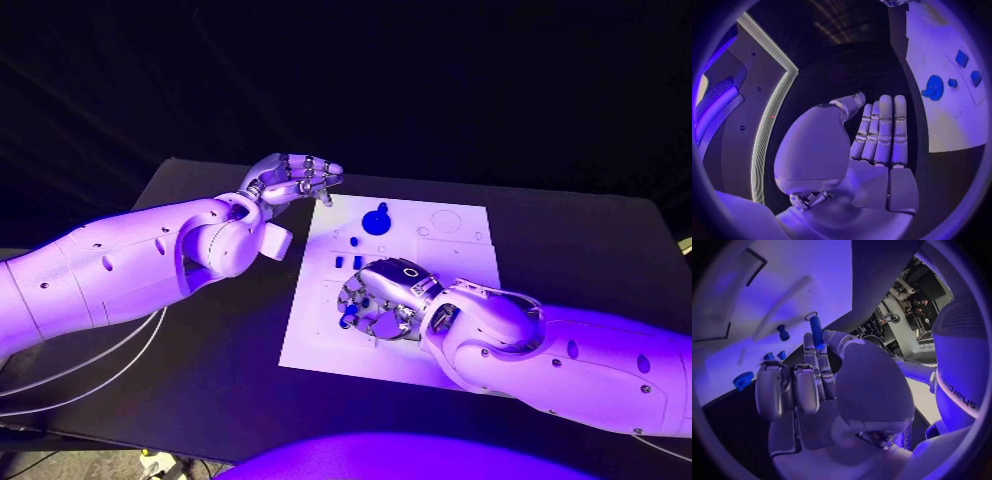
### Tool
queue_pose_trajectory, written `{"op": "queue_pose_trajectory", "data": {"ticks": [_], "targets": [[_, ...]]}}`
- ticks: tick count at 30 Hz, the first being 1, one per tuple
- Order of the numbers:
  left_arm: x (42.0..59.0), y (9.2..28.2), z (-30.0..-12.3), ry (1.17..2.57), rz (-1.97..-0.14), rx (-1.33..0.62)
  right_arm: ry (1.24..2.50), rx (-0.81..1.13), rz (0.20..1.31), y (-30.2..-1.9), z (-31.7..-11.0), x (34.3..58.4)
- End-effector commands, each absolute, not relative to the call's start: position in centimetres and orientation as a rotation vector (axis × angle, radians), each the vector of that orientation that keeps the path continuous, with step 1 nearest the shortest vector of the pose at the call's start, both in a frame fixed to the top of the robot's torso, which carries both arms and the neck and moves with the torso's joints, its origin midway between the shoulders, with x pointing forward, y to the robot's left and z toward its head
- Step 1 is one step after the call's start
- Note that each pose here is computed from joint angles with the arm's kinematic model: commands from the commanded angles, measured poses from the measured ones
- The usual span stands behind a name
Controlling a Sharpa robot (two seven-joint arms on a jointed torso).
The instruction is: Assemble the parts on the task board
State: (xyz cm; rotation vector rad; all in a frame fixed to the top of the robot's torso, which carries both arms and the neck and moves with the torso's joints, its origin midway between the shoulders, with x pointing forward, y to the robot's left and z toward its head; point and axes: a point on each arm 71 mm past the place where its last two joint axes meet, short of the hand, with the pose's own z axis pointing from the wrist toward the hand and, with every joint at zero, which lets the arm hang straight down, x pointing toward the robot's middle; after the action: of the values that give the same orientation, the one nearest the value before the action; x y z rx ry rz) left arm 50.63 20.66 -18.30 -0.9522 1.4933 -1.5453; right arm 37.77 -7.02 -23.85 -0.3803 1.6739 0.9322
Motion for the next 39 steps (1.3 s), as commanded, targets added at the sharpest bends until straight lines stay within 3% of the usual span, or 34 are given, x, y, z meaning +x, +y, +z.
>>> {"op": "queue_pose_trajectory", "data": {"ticks": [1, 16, 39], "targets": [[50.56, 20.41, -18.20, 1.497, -1.569, -0.948, 1.683, -0.428, 0.912, -6.91, -24.12, 37.70], [50.51, 20.53, -18.18, 1.497, -1.567, -0.949, 1.685, -0.471, 0.848, -6.68, -24.37, 37.76], [50.50, 20.71, -18.18, 1.495, -1.563, -0.950, 1.690, -0.490, 0.859, -6.22, -24.47, 37.42]]}}
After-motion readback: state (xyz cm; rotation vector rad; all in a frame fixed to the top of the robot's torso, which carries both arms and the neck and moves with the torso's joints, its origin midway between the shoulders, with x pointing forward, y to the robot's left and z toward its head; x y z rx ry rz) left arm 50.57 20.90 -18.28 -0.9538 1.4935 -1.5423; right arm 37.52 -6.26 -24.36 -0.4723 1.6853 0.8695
